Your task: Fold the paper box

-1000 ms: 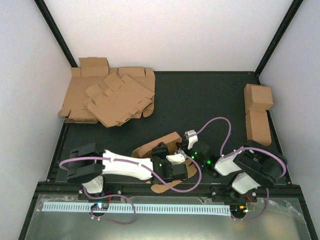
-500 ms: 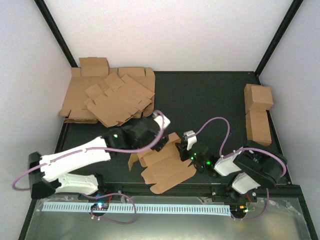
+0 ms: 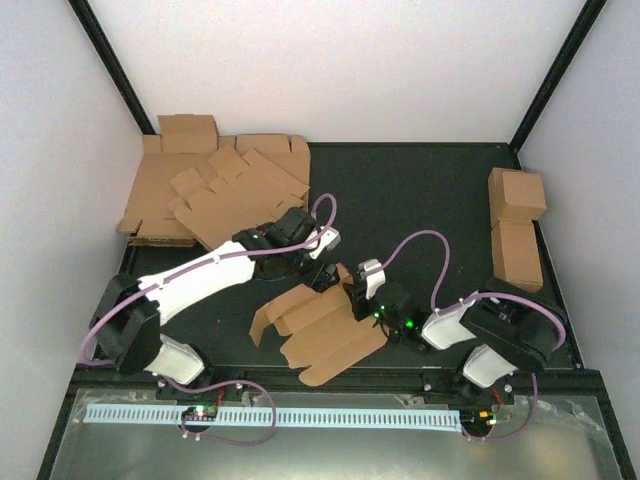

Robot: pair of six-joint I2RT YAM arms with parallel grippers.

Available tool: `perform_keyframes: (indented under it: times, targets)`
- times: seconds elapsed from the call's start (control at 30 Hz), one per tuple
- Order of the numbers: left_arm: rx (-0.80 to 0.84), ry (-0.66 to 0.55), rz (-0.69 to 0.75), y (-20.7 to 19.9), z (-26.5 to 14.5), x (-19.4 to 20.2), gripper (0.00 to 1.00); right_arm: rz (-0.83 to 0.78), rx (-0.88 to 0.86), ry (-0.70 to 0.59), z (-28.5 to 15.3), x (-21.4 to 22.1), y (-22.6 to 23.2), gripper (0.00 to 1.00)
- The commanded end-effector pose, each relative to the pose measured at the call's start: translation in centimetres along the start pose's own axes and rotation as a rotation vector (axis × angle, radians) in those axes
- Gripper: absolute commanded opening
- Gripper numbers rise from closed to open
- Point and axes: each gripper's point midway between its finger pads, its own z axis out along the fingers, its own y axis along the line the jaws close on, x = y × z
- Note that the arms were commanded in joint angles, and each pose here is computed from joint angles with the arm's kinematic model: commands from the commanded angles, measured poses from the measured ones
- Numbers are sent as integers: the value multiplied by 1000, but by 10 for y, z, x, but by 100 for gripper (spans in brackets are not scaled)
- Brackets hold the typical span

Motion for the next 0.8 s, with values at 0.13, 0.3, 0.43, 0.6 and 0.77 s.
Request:
perform_keyframes:
  times: [0.13, 0.3, 0.43, 0.6, 0.77]
  targets:
    - [119, 24, -56, -1, 27, -9, 75, -51, 25, -92, 11, -23, 9, 21]
    - [163, 12, -83, 3, 35, -6, 66, -60, 37, -90, 15, -21, 9, 21]
    - [194, -16, -85, 1, 32, -11, 65, -55, 40, -91, 17, -18, 8, 21]
    - [228, -67, -134, 7, 23, -21, 63, -57, 40, -95, 19, -18, 9, 21]
    - [229, -41, -173, 15, 31, -12, 57, -57, 45, -97, 19, -19, 8, 21]
